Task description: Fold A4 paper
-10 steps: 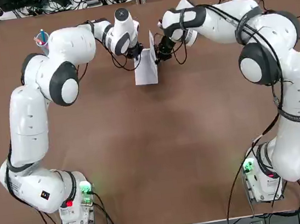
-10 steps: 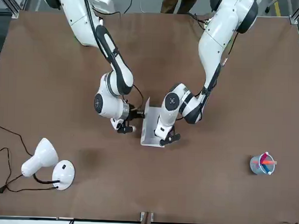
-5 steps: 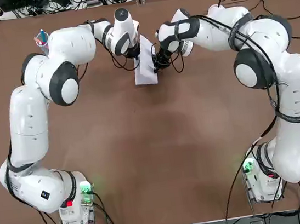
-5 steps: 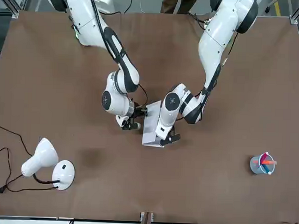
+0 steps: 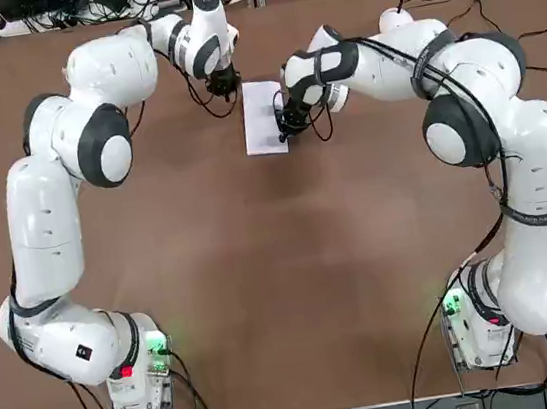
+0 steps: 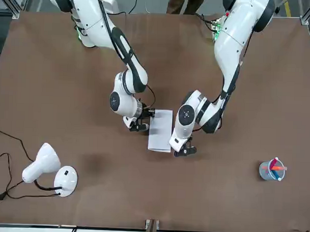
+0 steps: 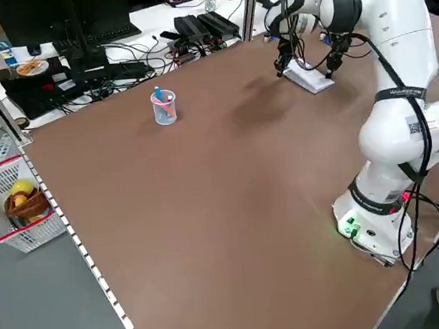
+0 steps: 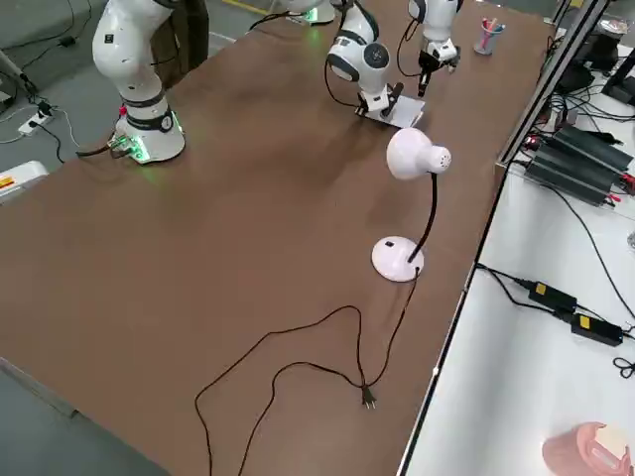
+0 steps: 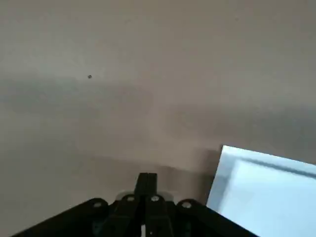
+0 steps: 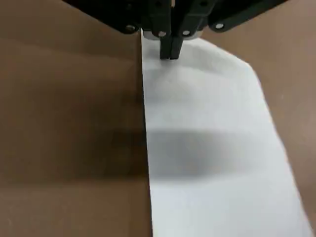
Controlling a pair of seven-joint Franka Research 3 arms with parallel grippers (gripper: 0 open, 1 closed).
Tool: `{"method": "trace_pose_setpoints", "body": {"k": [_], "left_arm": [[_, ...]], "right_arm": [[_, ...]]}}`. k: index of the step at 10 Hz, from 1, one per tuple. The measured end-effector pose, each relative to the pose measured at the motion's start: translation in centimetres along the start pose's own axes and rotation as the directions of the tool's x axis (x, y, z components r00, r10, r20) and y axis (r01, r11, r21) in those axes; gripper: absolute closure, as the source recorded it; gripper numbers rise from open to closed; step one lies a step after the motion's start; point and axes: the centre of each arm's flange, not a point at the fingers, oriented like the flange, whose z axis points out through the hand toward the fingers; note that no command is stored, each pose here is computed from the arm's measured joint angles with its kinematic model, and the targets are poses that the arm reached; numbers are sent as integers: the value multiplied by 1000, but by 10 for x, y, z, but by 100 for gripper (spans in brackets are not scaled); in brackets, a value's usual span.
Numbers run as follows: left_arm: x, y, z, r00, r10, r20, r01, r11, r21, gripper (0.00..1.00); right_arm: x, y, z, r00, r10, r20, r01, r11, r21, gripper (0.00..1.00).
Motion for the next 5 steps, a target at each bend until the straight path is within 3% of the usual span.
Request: {"method": "trace_pose_setpoints", "body": {"k": [1, 2, 5], "left_arm": [[1, 0, -5, 1000, -2, 2, 2, 1000, 7, 97], [6, -5, -7, 1000, -15, 3, 15, 1000, 8, 86], [27, -18, -18, 992, -122, -12, 122, 992, -12, 43]], "right_arm": [[1, 2, 3, 1000, 2, -14, -2, 1000, -5, 99], [1, 2, 3, 1000, 3, -19, -3, 1000, -3, 99], [7, 0, 0, 999, 1, -43, -1, 1000, 0, 99]]}}
